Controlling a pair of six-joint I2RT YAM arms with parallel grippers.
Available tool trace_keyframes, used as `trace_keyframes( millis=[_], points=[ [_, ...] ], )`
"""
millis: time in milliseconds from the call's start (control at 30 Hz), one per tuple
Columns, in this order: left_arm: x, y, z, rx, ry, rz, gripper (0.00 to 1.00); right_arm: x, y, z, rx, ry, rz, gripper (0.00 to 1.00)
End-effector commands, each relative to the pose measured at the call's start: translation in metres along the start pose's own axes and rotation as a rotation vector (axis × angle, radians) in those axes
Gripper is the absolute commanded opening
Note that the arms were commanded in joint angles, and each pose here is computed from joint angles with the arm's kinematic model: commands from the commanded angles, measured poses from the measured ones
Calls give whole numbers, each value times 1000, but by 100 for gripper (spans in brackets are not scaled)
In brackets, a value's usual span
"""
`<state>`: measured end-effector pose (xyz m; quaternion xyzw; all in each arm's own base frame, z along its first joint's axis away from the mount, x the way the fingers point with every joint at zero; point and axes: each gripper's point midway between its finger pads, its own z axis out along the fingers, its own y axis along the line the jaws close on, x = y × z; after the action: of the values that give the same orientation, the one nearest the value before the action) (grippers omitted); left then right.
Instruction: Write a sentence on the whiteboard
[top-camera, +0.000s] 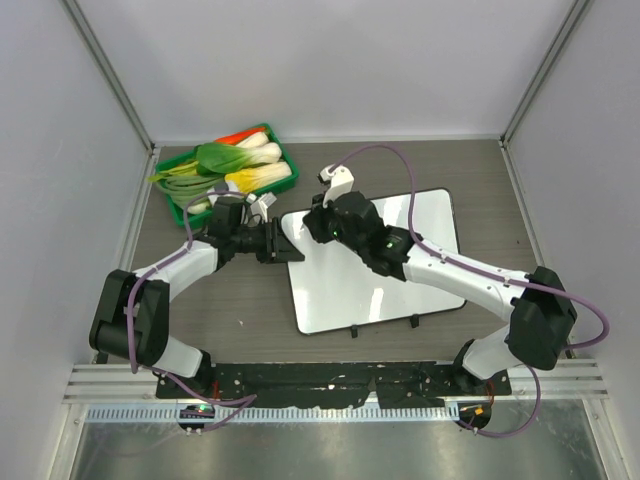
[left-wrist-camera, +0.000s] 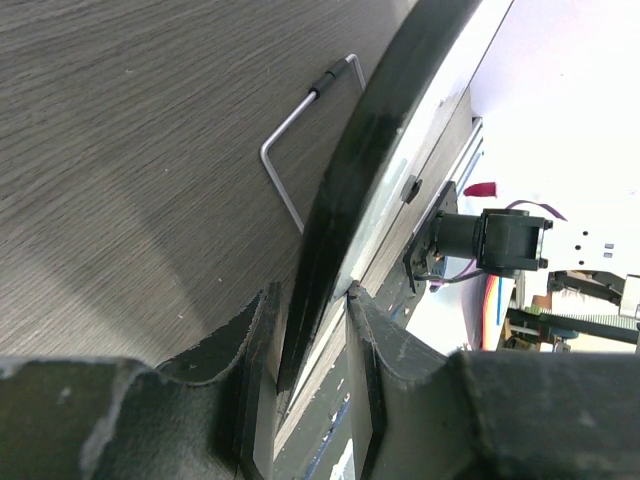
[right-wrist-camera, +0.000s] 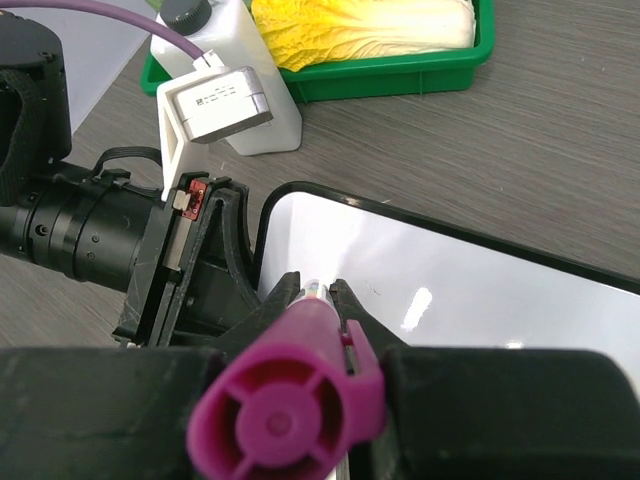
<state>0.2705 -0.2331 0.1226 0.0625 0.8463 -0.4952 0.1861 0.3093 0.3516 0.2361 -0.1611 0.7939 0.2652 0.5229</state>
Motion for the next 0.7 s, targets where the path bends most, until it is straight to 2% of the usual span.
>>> trace_keyframes(
  millis=[0, 333, 667],
  points=[
    [5, 9, 3, -68, 12, -1, 0, -7, 1, 2, 12, -44, -11, 1],
    [5, 8, 4, -66, 13, 4, 0, 12, -7, 4, 38, -4, -24, 1],
    [7, 9, 5, -66, 21, 0, 0, 14, -21, 0, 110, -7, -35, 1]
  ],
)
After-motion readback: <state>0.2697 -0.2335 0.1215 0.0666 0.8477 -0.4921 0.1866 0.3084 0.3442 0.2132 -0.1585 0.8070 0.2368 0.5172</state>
